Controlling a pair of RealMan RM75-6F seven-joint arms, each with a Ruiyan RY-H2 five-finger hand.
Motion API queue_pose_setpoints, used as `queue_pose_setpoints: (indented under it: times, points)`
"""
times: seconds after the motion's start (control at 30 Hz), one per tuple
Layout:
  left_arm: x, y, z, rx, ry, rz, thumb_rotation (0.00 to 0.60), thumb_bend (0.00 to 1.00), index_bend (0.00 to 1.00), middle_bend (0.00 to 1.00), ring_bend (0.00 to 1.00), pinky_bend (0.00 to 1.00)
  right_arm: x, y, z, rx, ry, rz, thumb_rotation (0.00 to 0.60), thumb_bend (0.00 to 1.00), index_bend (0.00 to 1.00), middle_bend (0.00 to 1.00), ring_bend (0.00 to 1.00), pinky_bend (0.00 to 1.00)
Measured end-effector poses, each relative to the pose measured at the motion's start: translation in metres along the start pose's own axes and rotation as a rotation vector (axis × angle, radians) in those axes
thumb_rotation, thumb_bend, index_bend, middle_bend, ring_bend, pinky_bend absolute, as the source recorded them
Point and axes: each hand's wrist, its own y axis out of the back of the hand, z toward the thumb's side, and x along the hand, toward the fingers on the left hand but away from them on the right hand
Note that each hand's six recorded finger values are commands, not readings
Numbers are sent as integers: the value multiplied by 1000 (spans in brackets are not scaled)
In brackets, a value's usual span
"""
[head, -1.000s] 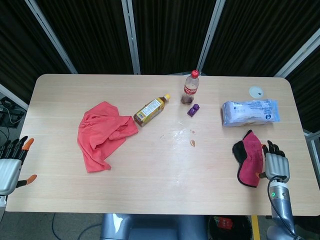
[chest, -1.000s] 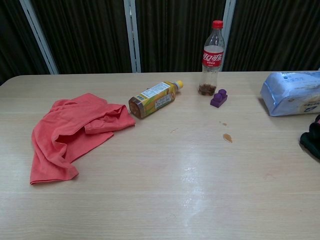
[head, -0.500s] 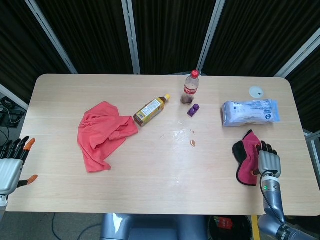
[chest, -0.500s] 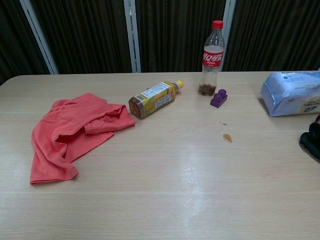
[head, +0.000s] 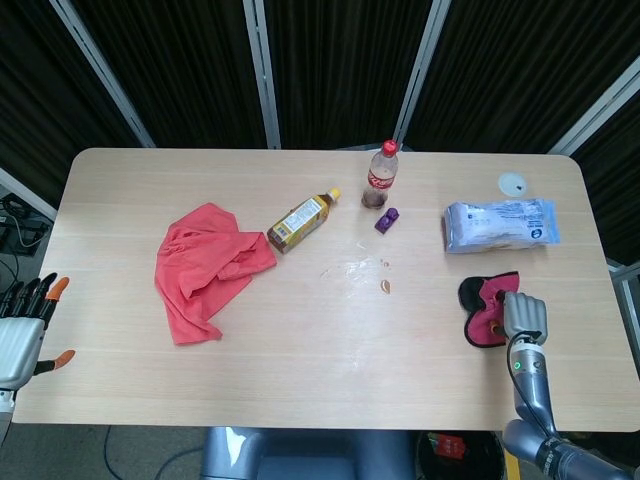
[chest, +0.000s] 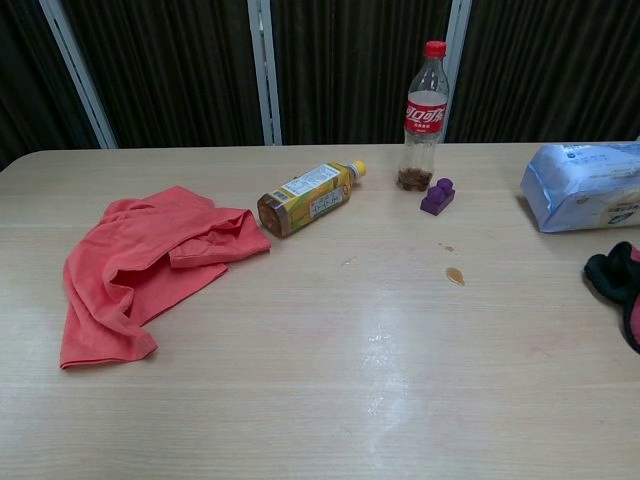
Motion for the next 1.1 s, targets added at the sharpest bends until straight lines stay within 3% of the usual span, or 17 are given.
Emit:
queue_pose_setpoints:
  times: [0.27,0.53,1.1]
  points:
    - [0,0,1,-8,2,-2,600,0,2,0,0,0,13,4,39,-42,131,-33,600,448,724,599,520,748]
    - [0,0,-1,-25,13,-3,600,0,8,0,0,0,8,5,87,-30,199,-33,600,449,725,599,520,748]
    - [0,-2,-1,-39,5,-22,600,0,13,0,0,0,-15,-5,156,-44,230,-24,600,453,730,599,521,747]
